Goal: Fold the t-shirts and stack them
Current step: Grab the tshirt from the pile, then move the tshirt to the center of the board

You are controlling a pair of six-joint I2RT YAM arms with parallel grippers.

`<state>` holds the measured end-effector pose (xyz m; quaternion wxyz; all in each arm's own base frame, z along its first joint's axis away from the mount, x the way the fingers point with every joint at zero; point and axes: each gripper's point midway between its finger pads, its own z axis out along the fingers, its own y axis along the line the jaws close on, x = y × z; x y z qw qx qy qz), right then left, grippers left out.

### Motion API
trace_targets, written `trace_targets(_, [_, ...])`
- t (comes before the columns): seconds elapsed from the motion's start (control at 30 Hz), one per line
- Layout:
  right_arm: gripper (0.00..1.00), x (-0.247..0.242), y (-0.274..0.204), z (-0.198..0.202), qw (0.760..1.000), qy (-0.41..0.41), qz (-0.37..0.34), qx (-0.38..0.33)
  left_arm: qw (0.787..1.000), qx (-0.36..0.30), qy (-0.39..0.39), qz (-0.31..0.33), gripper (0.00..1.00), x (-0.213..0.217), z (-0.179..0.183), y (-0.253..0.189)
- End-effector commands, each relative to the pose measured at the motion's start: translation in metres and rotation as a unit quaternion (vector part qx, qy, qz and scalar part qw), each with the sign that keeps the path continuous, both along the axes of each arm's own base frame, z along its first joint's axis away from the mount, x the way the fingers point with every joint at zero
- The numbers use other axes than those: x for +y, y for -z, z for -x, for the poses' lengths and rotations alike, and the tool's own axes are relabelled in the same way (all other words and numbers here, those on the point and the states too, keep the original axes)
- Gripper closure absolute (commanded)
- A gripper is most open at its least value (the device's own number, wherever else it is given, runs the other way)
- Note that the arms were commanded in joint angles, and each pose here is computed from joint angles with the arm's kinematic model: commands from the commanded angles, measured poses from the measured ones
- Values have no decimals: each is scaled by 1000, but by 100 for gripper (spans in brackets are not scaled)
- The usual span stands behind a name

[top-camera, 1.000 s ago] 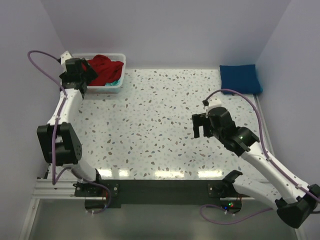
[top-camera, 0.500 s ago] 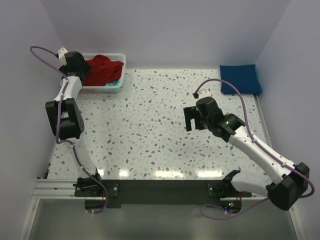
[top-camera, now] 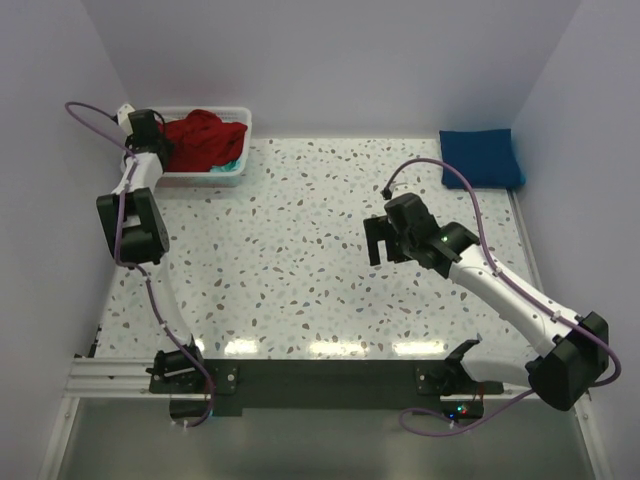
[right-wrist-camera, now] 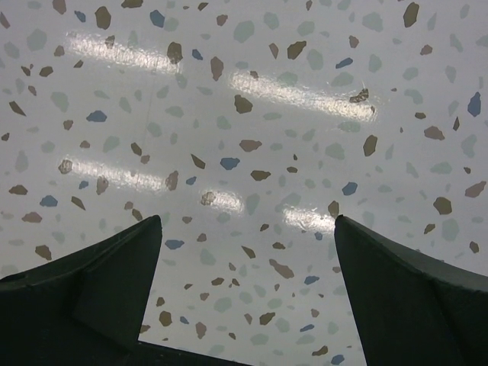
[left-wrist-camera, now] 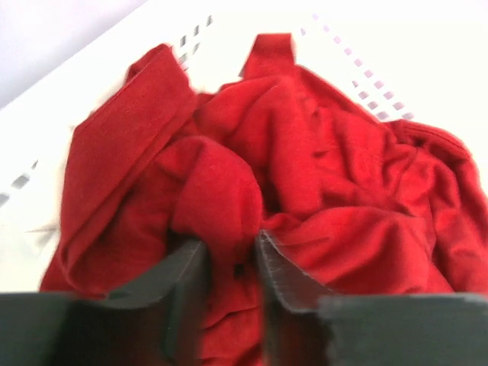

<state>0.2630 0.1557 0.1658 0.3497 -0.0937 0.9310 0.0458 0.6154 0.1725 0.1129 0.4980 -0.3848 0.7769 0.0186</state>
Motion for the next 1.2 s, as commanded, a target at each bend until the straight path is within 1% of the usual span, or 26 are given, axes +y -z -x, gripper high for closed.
trace_targets(0.0, [2,5,-14,0,1000,-1,-13,-4,996,-84,23,-21,77,0,-18,-68])
trace_targets(0.03, [2,5,-14,0,1000,-2,-12,-4,995,-97,25,-26,84,0,-15,-84])
trace_targets(0.07, [2,5,-15,0,1000,-3,-12,-5,994,-107,27,-28,94,-1,-13,-94])
trace_targets(0.1, [2,5,-16,0,1000,-3,-14,-5,993,-114,34,-28,97,-5,-11,-101])
trace_targets(0.13, [2,6,-17,0,1000,-5,-14,-6,990,-131,39,-32,100,-8,-7,-122])
trace_targets(0.23, [1,6,-17,1,1000,-11,-15,-7,982,-172,68,-37,100,-21,-5,-160])
trace_targets(0.3, [2,5,-18,3,1000,-13,-16,-9,977,-187,93,-35,100,-36,-3,-178])
trace_targets(0.37, [2,4,-20,4,1000,-15,-16,-12,970,-212,111,-37,100,-49,4,-209])
trace_targets(0.47, [2,3,-26,4,999,-15,-23,-24,956,-245,160,-37,100,-88,15,-251])
trace_targets(0.5, [2,2,-27,5,999,-17,-23,-28,948,-250,194,-39,100,-116,16,-261])
trace_targets(0.53, [2,1,-31,5,999,-15,-28,-37,936,-267,225,-44,100,-150,21,-283])
trace_targets(0.57, [2,0,-34,6,999,-16,-31,-42,936,-261,230,-48,100,-151,25,-288])
trace_targets(0.6, [2,0,-36,6,998,-15,-34,-48,926,-263,266,-56,100,-187,28,-295])
trace_targets(0.67, [2,-6,-49,7,997,-8,-42,-72,909,-280,303,-60,100,-227,40,-320])
trace_targets(0.7, [1,-6,-54,6,995,-7,-49,-86,895,-289,335,-58,100,-261,48,-330])
trace_targets(0.73, [2,-8,-61,6,993,-9,-54,-101,883,-305,351,-61,100,-277,58,-349])
trace_targets(0.77, [2,-11,-75,8,989,-7,-69,-127,869,-315,377,-57,100,-308,69,-359])
trace_targets(0.8, [2,-13,-81,10,987,-5,-75,-141,859,-322,394,-55,100,-324,77,-369])
trace_targets(0.83, [2,-16,-88,11,985,-5,-78,-154,846,-339,408,-55,100,-339,91,-391])
trace_targets(0.87, [2,-23,-101,13,980,4,-86,-180,829,-350,433,-49,100,-367,106,-403])
trace_targets(0.9, [2,-26,-105,14,978,3,-85,-190,818,-360,445,-54,100,-380,117,-414])
trace_targets(0.93, [2,-29,-111,15,976,7,-86,-200,805,-381,452,-58,100,-388,134,-435])
trace_targets(0.97, [2,-35,-118,18,973,11,-90,-214,791,-391,467,-57,100,-406,150,-444])
trace_targets(1.03, [2,-39,-125,21,970,11,-91,-226,775,-415,473,-61,100,-411,176,-467])
trace_targets(1.1, [2,-42,-128,25,968,10,-94,-232,760,-428,486,-60,100,-418,196,-479])
trace_targets(1.17, [2,-42,-128,28,968,7,-96,-231,750,-433,497,-59,100,-418,213,-483])
